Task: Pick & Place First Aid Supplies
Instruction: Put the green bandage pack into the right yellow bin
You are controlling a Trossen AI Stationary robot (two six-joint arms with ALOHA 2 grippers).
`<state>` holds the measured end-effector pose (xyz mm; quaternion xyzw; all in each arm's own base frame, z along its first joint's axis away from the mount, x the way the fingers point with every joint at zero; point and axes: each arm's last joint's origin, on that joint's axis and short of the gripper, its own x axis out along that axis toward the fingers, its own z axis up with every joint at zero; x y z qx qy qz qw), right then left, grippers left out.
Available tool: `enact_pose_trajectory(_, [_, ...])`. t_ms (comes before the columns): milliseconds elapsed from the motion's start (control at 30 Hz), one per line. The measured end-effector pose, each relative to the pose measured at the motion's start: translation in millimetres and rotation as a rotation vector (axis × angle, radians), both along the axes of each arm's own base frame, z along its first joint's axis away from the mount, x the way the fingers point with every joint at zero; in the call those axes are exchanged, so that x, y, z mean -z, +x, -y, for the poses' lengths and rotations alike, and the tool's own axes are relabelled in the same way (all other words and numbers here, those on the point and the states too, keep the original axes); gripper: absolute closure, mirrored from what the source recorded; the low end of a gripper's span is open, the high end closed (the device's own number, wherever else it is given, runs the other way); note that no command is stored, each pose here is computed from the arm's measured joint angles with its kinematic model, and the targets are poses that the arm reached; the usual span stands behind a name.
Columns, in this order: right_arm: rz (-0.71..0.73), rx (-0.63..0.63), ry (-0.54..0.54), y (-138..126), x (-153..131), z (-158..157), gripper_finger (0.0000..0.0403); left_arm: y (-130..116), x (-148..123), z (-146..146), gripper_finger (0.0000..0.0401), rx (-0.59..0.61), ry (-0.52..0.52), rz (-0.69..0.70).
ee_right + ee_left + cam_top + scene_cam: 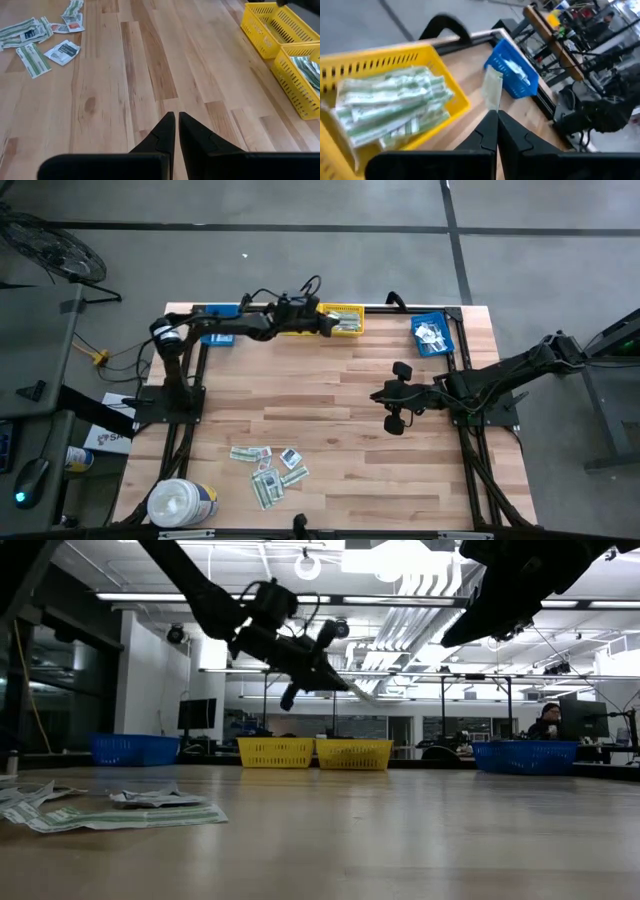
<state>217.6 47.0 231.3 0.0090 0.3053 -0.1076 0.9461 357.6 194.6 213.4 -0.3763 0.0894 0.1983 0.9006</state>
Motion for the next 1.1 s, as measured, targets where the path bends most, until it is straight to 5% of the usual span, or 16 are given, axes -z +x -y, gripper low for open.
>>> enact_pose_trajectory(433, [-0.004,-0.003,0.0,0,0,-1,0.0386,-14,26,-47,0.0401,-0.213,-0.258,-0.039])
enact_pose_trajectory(900, [-0.003,-0.001,0.004,0,0,-1,0.0386,-15,27,-47,0.0396,-0.119,-0.321,-0.025])
enact_pose_trajectory(1100, [-0.001,0.003,0.01,0,0,-1,0.0386,-13,27,-45,0.0338,-0.085,-0.279,-0.037])
